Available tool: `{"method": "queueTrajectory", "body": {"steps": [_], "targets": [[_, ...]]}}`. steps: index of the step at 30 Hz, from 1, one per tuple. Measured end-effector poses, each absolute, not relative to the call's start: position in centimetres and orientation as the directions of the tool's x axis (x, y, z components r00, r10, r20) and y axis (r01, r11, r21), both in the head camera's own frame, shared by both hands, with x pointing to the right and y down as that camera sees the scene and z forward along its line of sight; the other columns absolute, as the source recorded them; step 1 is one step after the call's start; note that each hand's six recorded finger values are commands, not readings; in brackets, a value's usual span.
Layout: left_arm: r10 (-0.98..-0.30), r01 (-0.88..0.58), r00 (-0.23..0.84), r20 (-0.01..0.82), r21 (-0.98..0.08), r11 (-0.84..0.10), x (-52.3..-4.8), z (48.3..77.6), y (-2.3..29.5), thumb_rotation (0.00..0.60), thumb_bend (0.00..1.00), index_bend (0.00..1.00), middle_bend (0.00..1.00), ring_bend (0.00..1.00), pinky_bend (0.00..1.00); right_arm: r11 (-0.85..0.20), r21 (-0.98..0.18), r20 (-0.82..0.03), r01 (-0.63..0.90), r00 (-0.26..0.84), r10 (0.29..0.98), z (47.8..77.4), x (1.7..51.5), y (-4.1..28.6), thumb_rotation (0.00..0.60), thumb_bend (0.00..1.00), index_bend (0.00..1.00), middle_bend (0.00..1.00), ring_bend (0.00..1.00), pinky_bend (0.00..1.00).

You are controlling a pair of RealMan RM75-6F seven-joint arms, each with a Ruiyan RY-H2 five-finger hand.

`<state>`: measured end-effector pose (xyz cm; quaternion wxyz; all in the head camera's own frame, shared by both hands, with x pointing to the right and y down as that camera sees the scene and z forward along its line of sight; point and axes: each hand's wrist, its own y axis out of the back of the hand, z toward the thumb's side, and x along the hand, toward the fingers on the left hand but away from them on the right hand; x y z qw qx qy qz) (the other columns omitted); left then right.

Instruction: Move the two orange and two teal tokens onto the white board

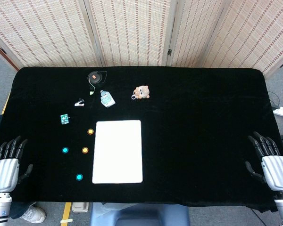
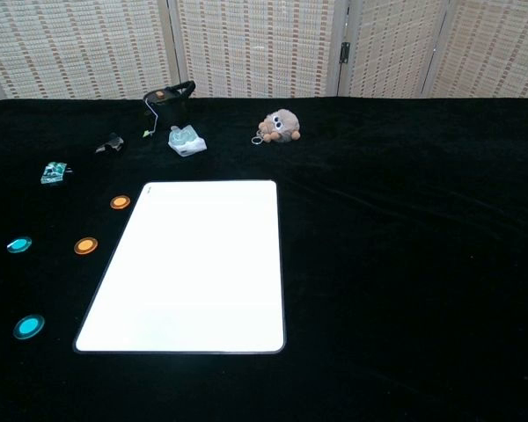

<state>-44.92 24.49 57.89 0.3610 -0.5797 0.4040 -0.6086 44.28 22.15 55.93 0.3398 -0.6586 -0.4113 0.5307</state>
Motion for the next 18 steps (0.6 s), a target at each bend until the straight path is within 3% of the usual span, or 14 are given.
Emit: {"method": "queueTrajectory", "body": {"steps": [12, 18], "targets": [[-0.912, -0.038, -0.025, 0.409, -0.912, -0.408, -44.4, 58.2, 23.6, 0.6, 0.39, 0.17, 0.0, 0.0, 0.0, -0.415, -0.893, -0.404, 0.176, 0.096, 0.91, 55.4, 44.4, 22.2, 0.6, 0.45, 0.03, 0.0, 0.0, 0.0], [-0.917, -0.07, 0.068, 0.393, -0.915, -0.397, -42.9, 58.7, 21.1, 0.6, 0.39, 0.29, 0.07, 0.02, 0.0, -0.392, -0.904, -0.382, 0.169, 0.089, 0.92, 54.6, 44.6, 22.1, 0.6, 0.45, 0.04, 0.0, 0.0, 0.0]]}}
